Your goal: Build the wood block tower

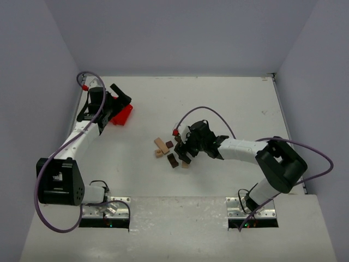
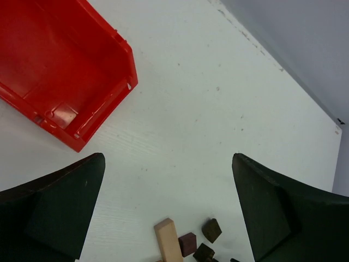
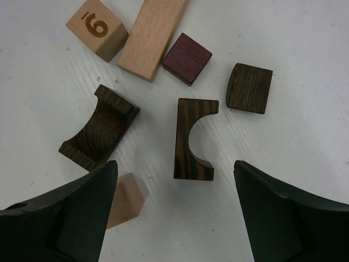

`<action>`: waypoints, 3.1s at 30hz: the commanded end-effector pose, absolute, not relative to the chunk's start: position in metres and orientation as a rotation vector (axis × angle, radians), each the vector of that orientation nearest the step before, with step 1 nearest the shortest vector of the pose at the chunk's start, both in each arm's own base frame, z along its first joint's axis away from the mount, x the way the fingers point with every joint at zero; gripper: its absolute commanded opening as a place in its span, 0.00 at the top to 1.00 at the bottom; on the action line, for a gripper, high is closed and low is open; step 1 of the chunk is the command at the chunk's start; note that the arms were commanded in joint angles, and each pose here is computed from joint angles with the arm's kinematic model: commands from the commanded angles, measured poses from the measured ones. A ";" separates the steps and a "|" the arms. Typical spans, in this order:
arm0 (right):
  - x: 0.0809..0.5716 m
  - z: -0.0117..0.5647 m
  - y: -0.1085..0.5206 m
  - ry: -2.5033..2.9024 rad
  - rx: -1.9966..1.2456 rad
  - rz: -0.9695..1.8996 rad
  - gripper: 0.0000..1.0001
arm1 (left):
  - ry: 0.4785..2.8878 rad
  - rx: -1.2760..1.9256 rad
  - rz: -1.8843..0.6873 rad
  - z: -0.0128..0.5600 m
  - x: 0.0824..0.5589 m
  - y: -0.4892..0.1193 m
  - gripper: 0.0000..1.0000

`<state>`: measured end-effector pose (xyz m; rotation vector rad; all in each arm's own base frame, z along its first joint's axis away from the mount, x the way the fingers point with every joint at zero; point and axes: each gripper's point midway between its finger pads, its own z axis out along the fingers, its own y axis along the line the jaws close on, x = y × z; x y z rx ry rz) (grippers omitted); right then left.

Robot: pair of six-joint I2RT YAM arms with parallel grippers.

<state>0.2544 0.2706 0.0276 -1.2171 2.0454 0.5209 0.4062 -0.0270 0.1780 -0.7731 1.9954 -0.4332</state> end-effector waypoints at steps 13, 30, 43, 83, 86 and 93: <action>0.283 0.016 0.282 1.989 -1.250 0.400 0.48 | 1.988 -0.665 -0.446 0.165 0.402 -0.029 0.00; 0.292 0.084 0.290 1.607 -1.388 0.291 0.90 | 1.977 -0.009 -1.116 0.187 0.361 -0.169 0.00; 0.272 0.144 0.280 1.341 -1.350 0.280 0.92 | 1.931 0.528 -1.572 0.196 0.291 -0.277 0.20; 0.269 0.147 0.248 1.456 -1.170 0.236 0.01 | 1.936 -0.243 -0.359 0.140 0.421 -0.153 1.00; 0.270 0.152 0.244 1.443 -1.134 0.222 0.01 | 1.983 -0.363 -0.180 0.111 0.430 -0.129 1.00; 0.273 0.146 0.246 1.448 -1.160 0.204 0.01 | 1.977 -0.528 0.032 0.082 0.432 -0.096 1.00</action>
